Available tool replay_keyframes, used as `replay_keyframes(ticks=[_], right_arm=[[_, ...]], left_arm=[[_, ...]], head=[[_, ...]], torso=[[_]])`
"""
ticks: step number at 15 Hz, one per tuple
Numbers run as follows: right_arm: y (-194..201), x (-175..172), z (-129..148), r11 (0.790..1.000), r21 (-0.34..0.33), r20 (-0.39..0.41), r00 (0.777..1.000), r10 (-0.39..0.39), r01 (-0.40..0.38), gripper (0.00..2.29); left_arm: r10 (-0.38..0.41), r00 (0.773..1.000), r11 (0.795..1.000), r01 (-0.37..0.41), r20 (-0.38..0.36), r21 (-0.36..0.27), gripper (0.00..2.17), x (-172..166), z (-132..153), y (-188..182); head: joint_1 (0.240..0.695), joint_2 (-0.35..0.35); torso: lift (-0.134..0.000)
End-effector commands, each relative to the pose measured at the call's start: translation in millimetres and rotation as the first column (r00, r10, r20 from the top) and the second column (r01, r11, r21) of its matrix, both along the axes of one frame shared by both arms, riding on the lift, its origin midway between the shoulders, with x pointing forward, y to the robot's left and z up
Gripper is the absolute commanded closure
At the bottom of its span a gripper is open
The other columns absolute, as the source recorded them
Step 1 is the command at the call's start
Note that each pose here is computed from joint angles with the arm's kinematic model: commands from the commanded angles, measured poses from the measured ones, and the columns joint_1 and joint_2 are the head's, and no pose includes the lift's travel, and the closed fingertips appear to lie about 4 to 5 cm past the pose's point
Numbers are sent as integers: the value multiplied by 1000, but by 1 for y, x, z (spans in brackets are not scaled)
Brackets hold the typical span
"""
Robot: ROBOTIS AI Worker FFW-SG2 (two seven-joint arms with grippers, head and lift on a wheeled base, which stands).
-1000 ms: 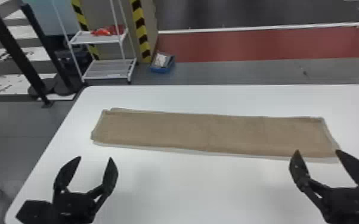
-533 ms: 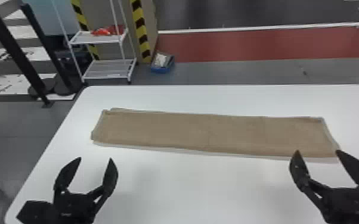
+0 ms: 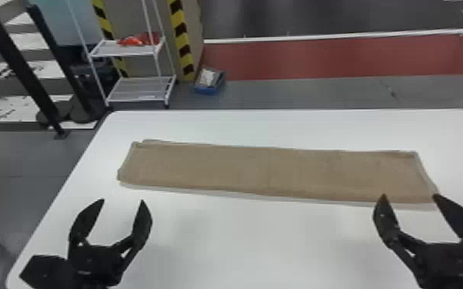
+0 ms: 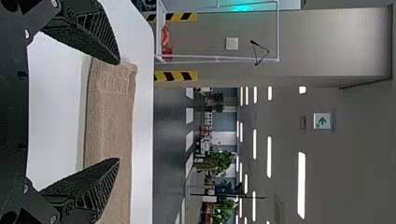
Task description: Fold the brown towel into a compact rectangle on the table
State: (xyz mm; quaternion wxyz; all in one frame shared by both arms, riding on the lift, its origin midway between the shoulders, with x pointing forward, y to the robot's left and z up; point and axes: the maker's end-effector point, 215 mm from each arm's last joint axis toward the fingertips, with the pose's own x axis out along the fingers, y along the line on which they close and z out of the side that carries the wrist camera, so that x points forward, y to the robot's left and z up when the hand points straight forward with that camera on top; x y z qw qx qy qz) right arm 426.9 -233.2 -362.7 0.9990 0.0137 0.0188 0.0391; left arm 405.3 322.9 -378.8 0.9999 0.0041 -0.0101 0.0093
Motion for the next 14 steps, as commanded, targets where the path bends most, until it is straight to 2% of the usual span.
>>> replay_keyframes(ticks=[1,3,6,8,10,12,14], right_arm=[[-1,0,0,1000,-3,-1,1000,1,-1,110],[-3,0,1,1000,-9,-4,1000,1,-1,110],[-4,-1,-3,1000,-12,-15,1000,2,-2,110],[-4,-2,-3,1000,-13,-19,1000,1,-2,110],[-3,-2,-6,1000,-18,-35,999,7,-8,110],[-3,-3,-7,1000,-19,-39,999,7,-8,110],[-4,-5,-9,1000,-21,-52,999,8,-9,110]], left_arm=[[5,1000,1000,-5,-1,-3,164,13,10,7],[11,999,1000,-12,-31,-9,161,29,10,23],[11,988,999,-19,-153,-46,161,66,0,63],[-16,978,998,2,-207,-67,161,90,-1,77],[-18,973,999,9,-231,-39,164,114,4,91],[-32,954,998,16,-297,-57,178,132,-5,96],[-58,916,995,20,-397,-100,205,144,-25,100]], head=[[695,121],[695,125],[695,143],[695,171],[695,186],[695,200],[695,205]], torso=[[-123],[-123],[-123],[-123],[-123],[-123],[-123]])
